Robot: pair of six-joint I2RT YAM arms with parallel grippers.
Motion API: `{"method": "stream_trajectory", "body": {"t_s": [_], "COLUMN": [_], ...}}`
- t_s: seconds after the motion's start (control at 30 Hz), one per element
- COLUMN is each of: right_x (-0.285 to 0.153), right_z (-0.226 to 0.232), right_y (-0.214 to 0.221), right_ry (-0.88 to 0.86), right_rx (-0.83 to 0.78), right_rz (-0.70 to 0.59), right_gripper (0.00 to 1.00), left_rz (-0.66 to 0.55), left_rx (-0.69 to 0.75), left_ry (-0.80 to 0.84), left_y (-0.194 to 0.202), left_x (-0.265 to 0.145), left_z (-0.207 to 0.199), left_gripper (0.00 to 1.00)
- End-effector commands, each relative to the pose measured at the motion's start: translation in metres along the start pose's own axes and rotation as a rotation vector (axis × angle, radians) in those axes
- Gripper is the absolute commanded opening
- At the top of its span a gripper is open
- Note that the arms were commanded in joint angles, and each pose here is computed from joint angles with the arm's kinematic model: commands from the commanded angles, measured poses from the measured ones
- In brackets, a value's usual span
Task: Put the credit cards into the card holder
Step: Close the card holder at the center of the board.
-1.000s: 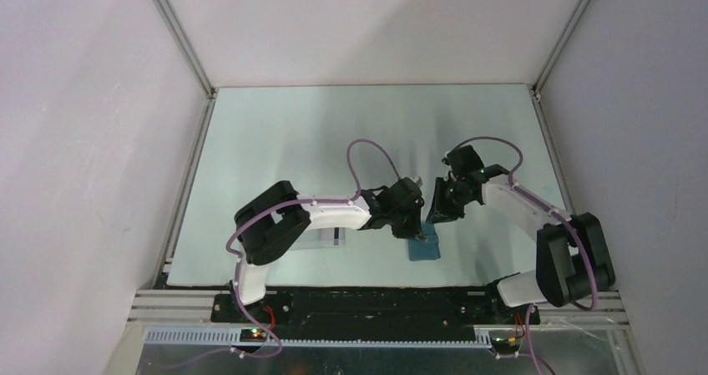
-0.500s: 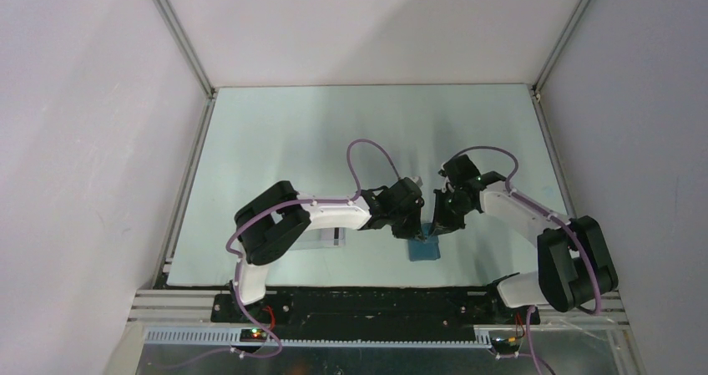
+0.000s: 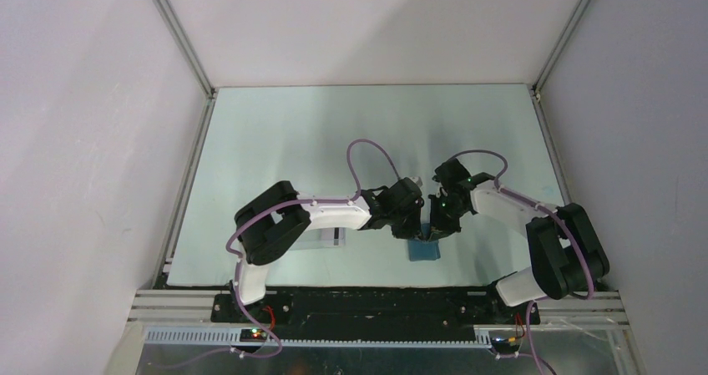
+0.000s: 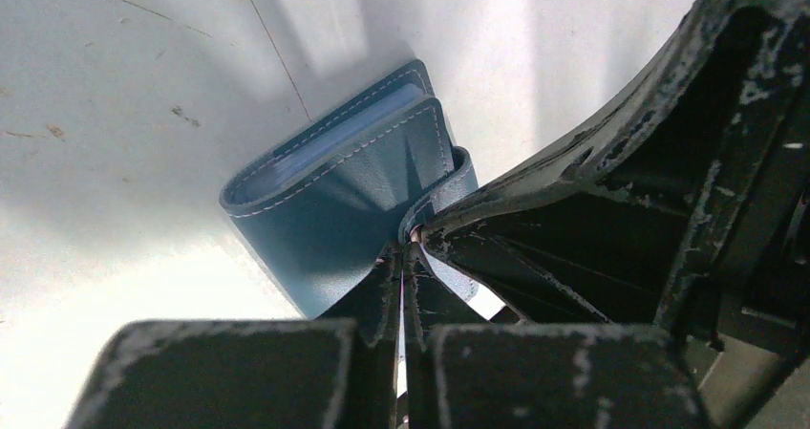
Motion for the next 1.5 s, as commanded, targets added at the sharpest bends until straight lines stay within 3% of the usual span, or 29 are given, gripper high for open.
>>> {"method": "stream_trajectory", "body": {"t_s": [0.0,0.73,0.93,1.17,1.47], "right_x": [0.008,0.032,0.012,-0.035,-0.052], "right_z": [-0.008,-0.03,-0.006,0.015,0.011], "right_y": [0.003,0.02,0.014,0.003,-0.005], "right_ry": [0.062,0.375,0.212,-0.055,-0.149], "right_rx": [-0.007,-0.045,-0.075,-0.072,-0.033], "right_rz": [-0.018,-0.061,-0.096,-0.222,-0.238], "right_gripper": [0.0,0.0,0.0,0.0,0.0], "left_rz": [0.028,0.073,0.026,-0.029,-0.058], "left_rx": [0.015,-0.058,-0.037,-0.008,0.003], "left_ry": [-0.026,-0.109,-0.106,-0.069,-0.034], "left_y": [0.009,0.031,0.023,0.007,-0.003], "left_x": [-0.007,0.011,0.001,-0.011,-0.021], "left_z": [0.002,0.022,0.017,0.003,-0.009], "left_gripper": [0.0,0.0,0.0,0.0,0.0]}}
Point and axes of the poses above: each gripper's point midway between its finger pads, its own x axis out along the fingers, its own z axis along the line the jaws close on, y = z × x, the point moved 6 cm from there along -x, back along the fingers, and after that the axes turned 9 degrees about x, right-handed, at the moved point
